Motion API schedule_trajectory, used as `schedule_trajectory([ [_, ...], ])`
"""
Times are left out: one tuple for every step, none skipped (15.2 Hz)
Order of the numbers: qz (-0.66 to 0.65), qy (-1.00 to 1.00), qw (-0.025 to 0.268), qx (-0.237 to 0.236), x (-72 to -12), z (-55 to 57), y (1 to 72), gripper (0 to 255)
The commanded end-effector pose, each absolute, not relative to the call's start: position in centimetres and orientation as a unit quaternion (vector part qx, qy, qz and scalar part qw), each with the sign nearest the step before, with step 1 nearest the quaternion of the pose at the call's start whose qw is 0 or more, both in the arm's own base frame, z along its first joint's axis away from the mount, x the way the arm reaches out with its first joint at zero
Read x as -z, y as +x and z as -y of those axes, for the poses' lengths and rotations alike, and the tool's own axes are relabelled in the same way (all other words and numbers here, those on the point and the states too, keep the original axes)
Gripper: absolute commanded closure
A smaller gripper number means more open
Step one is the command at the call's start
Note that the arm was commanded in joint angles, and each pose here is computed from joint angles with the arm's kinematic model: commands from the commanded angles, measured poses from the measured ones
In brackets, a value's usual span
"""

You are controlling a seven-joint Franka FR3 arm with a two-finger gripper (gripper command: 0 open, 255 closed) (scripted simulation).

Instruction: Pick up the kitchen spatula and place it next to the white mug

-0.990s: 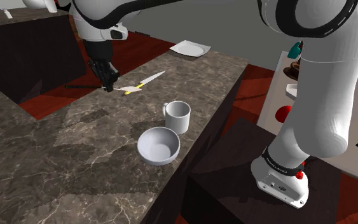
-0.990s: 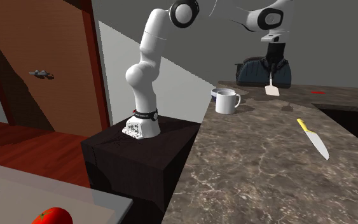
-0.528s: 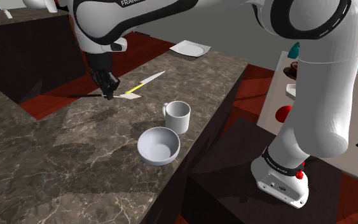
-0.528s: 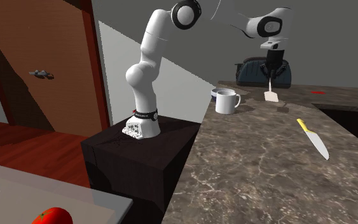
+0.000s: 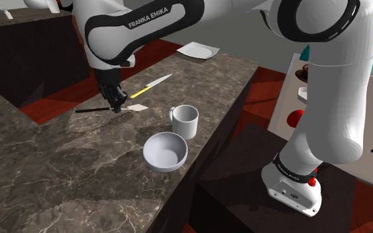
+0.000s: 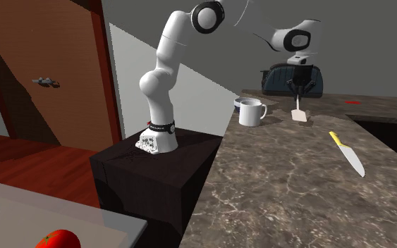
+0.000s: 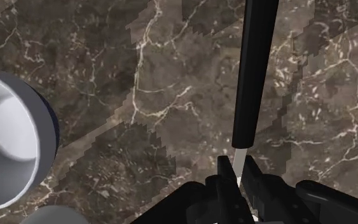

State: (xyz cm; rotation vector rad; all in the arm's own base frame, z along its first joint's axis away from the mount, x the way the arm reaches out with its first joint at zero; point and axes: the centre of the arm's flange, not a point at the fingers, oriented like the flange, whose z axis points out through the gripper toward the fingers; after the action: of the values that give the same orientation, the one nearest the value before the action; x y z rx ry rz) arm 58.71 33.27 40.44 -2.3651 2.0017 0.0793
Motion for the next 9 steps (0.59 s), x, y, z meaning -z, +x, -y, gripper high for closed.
schedule_trajectory([
  [-0.646,-0.763,0.021,-0.026,-39.3,-33.3,58.7,255],
  [-0.646,-0.763,0.021,-0.026,-38.8,-33.3,58.7,255],
  [-0.646,-0.763,0.021,-0.026,-38.2,-33.3,58.7,255],
  [-0.646,-0.763,0.021,-0.026,-37.7,-33.3,58.7,255],
  [-0.646,-0.763,0.021,-0.026,-37.2,-33.3,58.7,255],
  [-0.646,-0.763,0.021,-0.026,-36.6,-33.3,58.7,255],
  [-0.646,-0.763,0.021,-0.026,-36.1,-33.3,58.7,255],
  [-0.646,-0.763,0.021,-0.026,-35.6,-33.3,58.7,255],
  [-0.646,-0.763,0.021,-0.026,-35.1,-33.3,58.7,255],
])
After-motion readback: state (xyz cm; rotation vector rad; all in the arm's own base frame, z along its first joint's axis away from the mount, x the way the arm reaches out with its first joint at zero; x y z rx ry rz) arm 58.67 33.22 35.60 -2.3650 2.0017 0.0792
